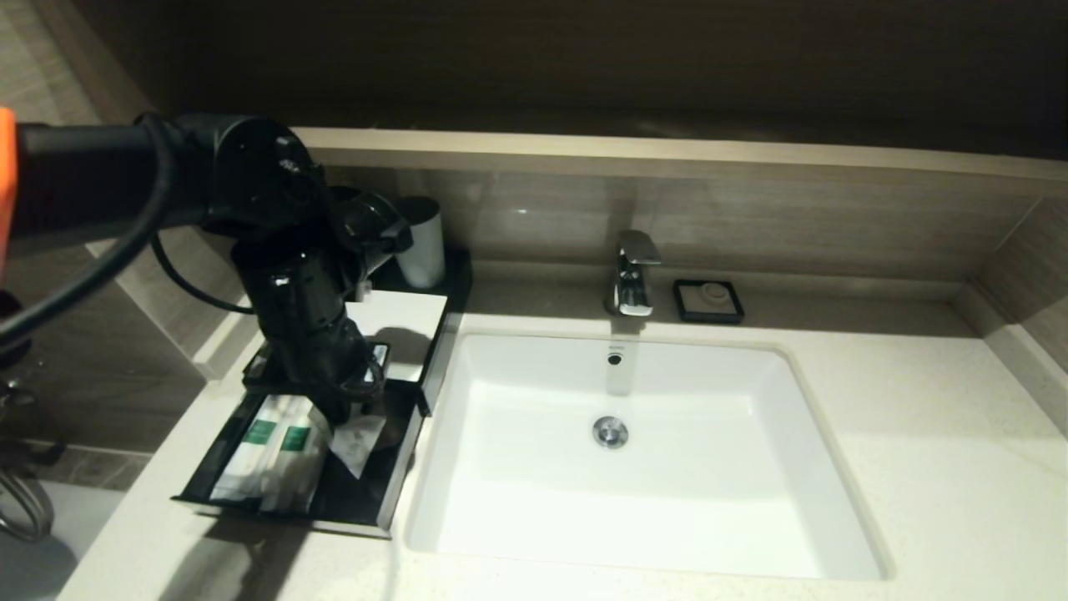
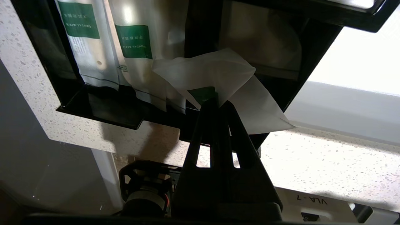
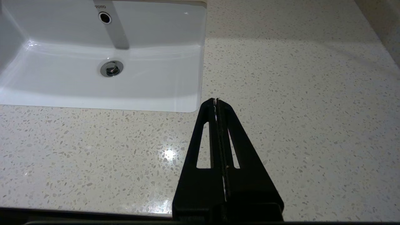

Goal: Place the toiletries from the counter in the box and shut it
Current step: Place the bathroom toiletry into the drawer

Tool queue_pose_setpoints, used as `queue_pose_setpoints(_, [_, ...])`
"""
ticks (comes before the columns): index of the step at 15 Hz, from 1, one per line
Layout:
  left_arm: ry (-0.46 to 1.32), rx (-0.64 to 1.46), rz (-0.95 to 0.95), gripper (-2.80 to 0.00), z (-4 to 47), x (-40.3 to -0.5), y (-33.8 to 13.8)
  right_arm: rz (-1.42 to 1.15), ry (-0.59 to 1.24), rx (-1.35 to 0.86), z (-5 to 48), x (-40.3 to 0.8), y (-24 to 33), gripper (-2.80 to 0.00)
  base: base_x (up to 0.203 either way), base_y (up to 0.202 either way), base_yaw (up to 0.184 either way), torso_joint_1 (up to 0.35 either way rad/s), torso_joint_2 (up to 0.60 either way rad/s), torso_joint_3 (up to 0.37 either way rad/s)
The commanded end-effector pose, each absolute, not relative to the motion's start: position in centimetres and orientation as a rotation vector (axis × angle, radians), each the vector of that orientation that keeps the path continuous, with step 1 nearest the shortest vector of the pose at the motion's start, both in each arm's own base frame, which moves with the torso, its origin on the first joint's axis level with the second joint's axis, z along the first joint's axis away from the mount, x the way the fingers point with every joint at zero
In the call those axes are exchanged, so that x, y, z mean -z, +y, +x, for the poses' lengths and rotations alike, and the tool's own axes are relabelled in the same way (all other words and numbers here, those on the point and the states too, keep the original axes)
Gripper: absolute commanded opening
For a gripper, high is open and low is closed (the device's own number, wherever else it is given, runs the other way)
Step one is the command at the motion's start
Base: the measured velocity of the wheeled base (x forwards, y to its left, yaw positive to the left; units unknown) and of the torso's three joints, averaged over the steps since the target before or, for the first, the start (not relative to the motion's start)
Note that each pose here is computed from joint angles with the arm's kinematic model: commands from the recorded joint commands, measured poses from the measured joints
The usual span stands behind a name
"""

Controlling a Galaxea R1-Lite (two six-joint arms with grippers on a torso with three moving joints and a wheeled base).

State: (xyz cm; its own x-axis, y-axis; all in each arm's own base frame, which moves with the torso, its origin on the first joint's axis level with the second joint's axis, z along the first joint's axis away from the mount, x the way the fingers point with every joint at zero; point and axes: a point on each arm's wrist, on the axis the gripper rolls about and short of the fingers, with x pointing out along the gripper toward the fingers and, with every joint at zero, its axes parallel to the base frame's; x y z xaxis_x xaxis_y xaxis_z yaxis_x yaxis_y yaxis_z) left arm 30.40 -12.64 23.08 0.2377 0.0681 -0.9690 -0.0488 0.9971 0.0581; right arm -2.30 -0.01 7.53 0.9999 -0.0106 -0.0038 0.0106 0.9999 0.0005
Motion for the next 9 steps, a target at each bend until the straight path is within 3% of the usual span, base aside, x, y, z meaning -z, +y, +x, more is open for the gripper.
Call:
queue_pose_setpoints(1, [1.365,-0.089,0.022,-2.80,30.5,-22.3,-12.7,0.002,0.003,0.011,-2.3,-7.5,0.0,-2.80,0.000,0.000,0.000,0.000,0.00,0.000])
queue_pose_setpoints(9, [1.421,-0.094,0.031,-2.80,30.7,-20.8,-12.8,0.000,0.003,0.011,-2.3,-7.5,0.0,-2.80,0.000,0.000,0.000,0.000,0.00,0.000])
